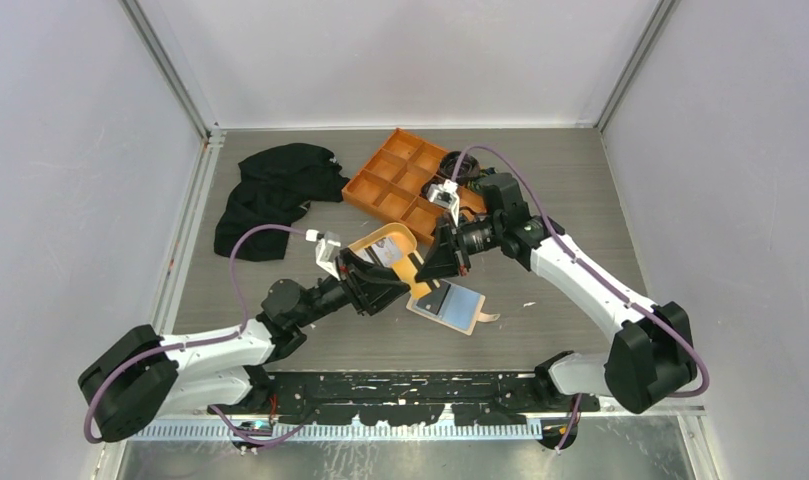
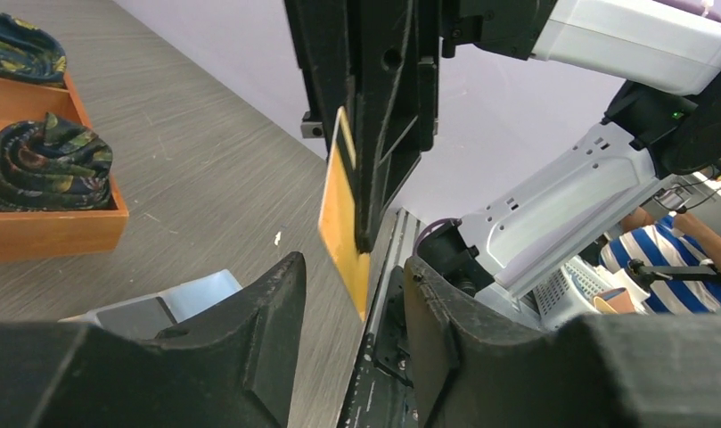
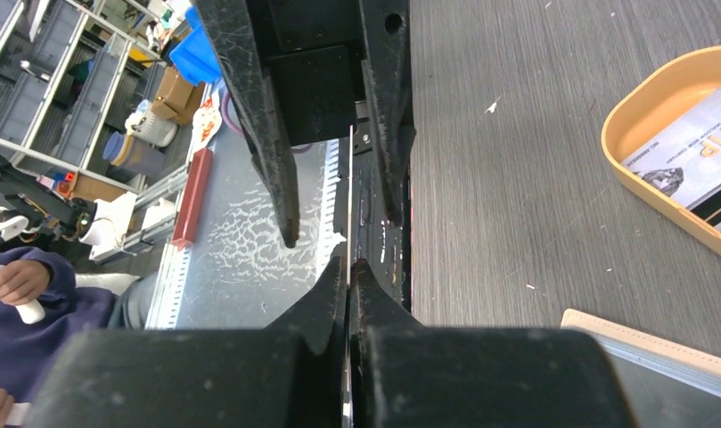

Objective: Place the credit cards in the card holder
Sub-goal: Pick up the credit card from the storage box.

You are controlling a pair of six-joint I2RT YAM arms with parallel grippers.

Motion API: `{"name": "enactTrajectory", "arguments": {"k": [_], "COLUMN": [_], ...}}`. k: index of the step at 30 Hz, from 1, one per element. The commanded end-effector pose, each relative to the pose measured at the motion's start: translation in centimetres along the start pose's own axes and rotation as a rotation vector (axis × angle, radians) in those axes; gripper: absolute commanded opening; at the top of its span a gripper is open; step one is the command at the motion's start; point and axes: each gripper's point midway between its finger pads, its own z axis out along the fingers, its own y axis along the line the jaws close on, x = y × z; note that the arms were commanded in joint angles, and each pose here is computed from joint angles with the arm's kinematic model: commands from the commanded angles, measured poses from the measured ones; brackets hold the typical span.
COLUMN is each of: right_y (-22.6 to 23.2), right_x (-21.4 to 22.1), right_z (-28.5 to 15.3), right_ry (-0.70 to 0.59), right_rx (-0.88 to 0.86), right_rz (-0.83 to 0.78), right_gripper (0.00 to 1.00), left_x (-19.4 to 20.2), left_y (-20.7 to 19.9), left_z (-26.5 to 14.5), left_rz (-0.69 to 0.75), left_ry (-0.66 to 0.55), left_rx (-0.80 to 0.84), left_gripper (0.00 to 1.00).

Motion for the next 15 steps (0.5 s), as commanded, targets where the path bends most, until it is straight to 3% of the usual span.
{"name": "enactTrajectory", "arguments": {"k": [1,5,9,11,15], "right_y": [-0.1,-0.6,-0.7,-0.7,-0.7], "right_x": [-0.1,0.6,1.0,1.2,1.7], "right_z": [0.3,0.3,0.3,0.3,0.4], "right_ry": [0.025,0.052,0.067,0.072,0.082], "right_rx": [-0.012,0.012,0.015,0.012,0.013], "right_rz": [-0.060,-0.074,-0.095,-0.104,-0.115], "right_gripper": [0.01,0.01,0.01,0.01,0.05], "left_x": [-3.1,-2.8,-2.0,-1.3,-0.7], "left_y": [-2.9,-2.3,-2.2,-2.3,-2.4], "left_z": [1.0,0.8,0.8,0.9,0.5], "left_rz": [0.045,0.050,0.056,0.057,0.053], "left_ry": [-0.109,-0.102,-0.045,0.003,0.034], "left_rx": [0.126,0.097,0.096,0.105,0.127], "left_gripper": [0.41,0.24,0.14,0.01,0.00]}}
